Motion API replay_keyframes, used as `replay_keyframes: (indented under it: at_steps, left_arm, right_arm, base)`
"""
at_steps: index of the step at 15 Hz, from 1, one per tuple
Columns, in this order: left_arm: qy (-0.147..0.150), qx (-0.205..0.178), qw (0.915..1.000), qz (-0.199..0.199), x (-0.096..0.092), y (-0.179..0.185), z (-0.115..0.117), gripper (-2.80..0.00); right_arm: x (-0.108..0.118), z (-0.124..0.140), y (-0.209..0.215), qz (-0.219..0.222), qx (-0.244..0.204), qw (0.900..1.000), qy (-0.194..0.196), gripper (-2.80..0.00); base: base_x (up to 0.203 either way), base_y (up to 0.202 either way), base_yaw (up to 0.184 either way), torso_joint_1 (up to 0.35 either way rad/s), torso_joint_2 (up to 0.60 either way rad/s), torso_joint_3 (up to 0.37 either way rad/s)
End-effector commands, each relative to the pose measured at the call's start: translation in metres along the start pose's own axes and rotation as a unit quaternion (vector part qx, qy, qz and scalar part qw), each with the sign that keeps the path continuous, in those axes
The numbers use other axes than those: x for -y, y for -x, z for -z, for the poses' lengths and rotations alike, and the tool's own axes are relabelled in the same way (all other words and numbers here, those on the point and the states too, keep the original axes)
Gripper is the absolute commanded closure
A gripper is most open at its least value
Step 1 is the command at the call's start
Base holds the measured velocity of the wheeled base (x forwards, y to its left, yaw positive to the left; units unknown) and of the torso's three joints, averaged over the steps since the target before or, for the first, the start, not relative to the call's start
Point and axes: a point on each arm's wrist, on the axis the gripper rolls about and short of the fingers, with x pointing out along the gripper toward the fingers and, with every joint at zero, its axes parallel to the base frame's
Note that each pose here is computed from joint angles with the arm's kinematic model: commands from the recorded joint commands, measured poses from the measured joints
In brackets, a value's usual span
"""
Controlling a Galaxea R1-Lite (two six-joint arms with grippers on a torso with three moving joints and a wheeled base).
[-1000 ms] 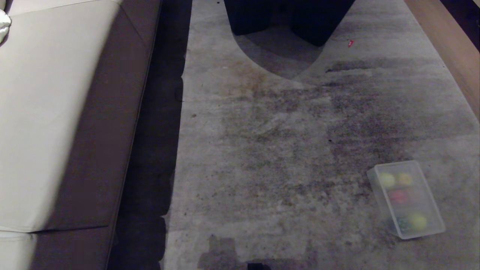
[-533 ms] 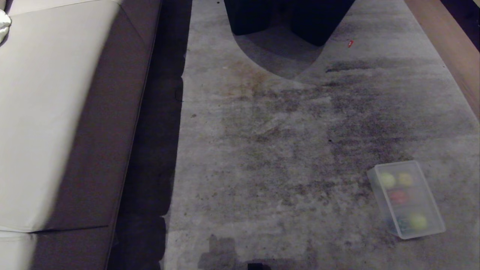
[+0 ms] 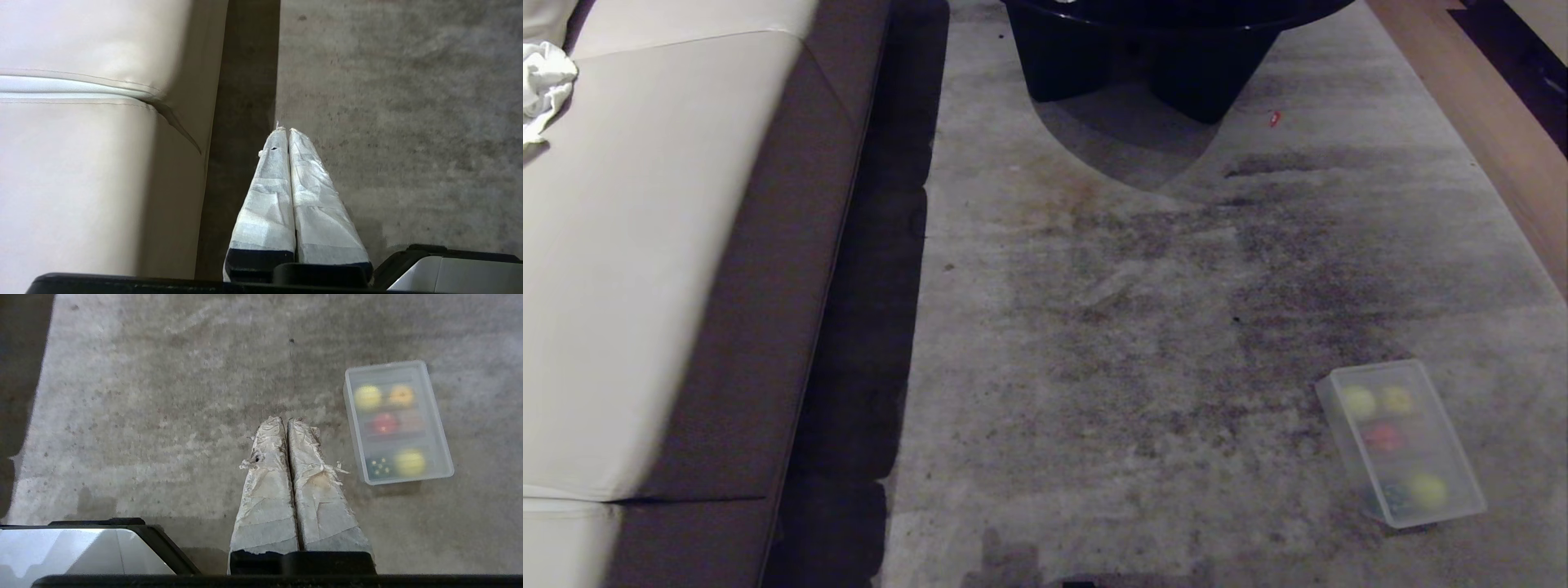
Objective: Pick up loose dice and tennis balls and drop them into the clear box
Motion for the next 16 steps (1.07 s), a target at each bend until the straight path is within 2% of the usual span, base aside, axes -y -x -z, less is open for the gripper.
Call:
replay_keyframes:
  at_steps: [1, 8, 16]
  left_arm:
    - [0.002, -0.001, 1.0, 0.0, 0.0, -0.0002, 0.0004, 0.0]
    - [0.019, 0.0, 0.9998, -0.005, -0.0002, -0.0002, 0.0002, 0.0]
    - [0.019, 0.001, 0.9998, -0.006, -0.0002, -0.0002, 0.0, 0.0]
  right_arm:
    - [0.0, 0.0029, -0.0009, 0.0, -0.006, 1.0, 0.0, 0.0]
    - [0.0, 0.0029, -0.0009, 0.0, -0.006, 1.0, 0.0, 0.0]
    - [0.0, 0.0029, -0.0009, 0.0, -0.006, 1.0, 0.0, 0.0]
  base:
    - [0.0, 0.0, 0.0, 0.002, 0.0, 0.209]
    - [0.0, 0.0, 0.0, 0.003, 0.0, 0.203]
    - [0.0, 0.0, 0.0, 0.003, 0.0, 0.202]
